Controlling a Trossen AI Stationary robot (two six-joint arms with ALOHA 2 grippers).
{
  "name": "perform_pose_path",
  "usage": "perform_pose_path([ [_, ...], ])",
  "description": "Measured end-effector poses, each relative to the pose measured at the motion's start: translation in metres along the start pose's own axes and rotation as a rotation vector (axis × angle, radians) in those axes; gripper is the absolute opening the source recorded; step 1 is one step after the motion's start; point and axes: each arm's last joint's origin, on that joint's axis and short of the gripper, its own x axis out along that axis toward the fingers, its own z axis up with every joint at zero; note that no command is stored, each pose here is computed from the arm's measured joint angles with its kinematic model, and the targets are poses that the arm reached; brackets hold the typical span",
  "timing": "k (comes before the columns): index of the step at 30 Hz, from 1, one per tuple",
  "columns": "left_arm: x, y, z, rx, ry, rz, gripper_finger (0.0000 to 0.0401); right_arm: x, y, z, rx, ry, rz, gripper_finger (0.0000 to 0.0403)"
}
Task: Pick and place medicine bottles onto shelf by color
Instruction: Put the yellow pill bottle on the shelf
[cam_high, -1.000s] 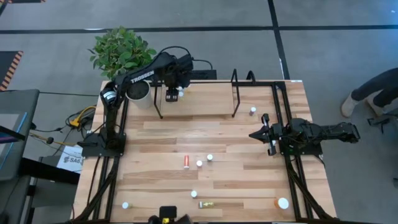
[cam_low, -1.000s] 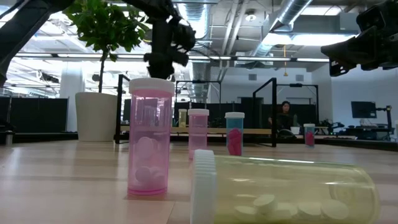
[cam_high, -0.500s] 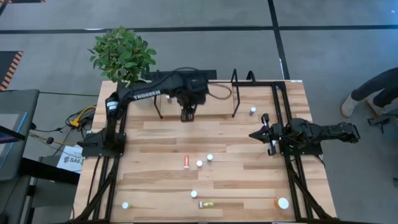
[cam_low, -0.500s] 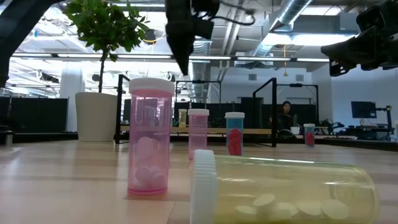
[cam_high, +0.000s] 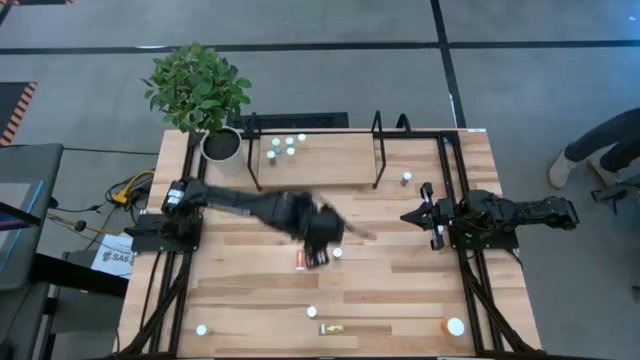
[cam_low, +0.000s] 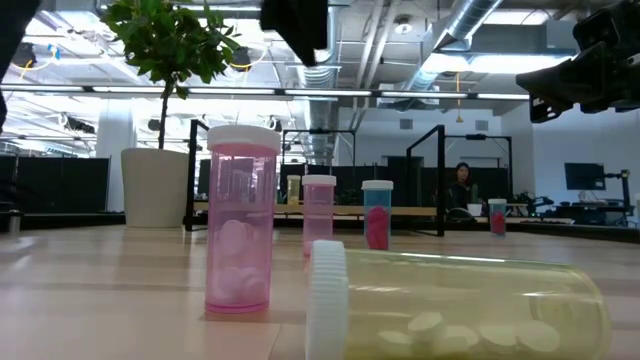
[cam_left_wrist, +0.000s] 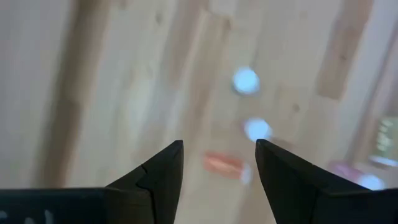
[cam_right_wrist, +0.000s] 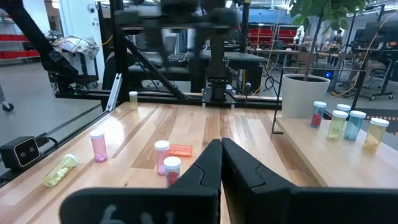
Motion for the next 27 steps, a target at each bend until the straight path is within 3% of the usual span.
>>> perform_pose_path([
  [9, -0.024, -0.066, -0.073, -0.256, 0.203, 0.046, 0.0187, 0.0, 0.0, 0.0, 0.0, 0.0, 0.0, 0.0026],
  [15, -0.022, -0.093, -0.11, -0.284, 0.306, 0.052, 0.0192, 0.0, 0.0, 0.0, 0.0, -0.001, 0.0, 0.0026],
  [21, -0.018, -0.101, -0.157, -0.259, 0.435, 0.097, 0.0208, 0.0, 0.0, 0.0, 0.0, 0.0, 0.0, 0.0026],
  [27, -0.044, -0.084, -0.212, -0.243, 0.447, 0.108, 0.021, 0.0, 0.0, 0.0, 0.0, 0.0, 0.0, 0.0026],
])
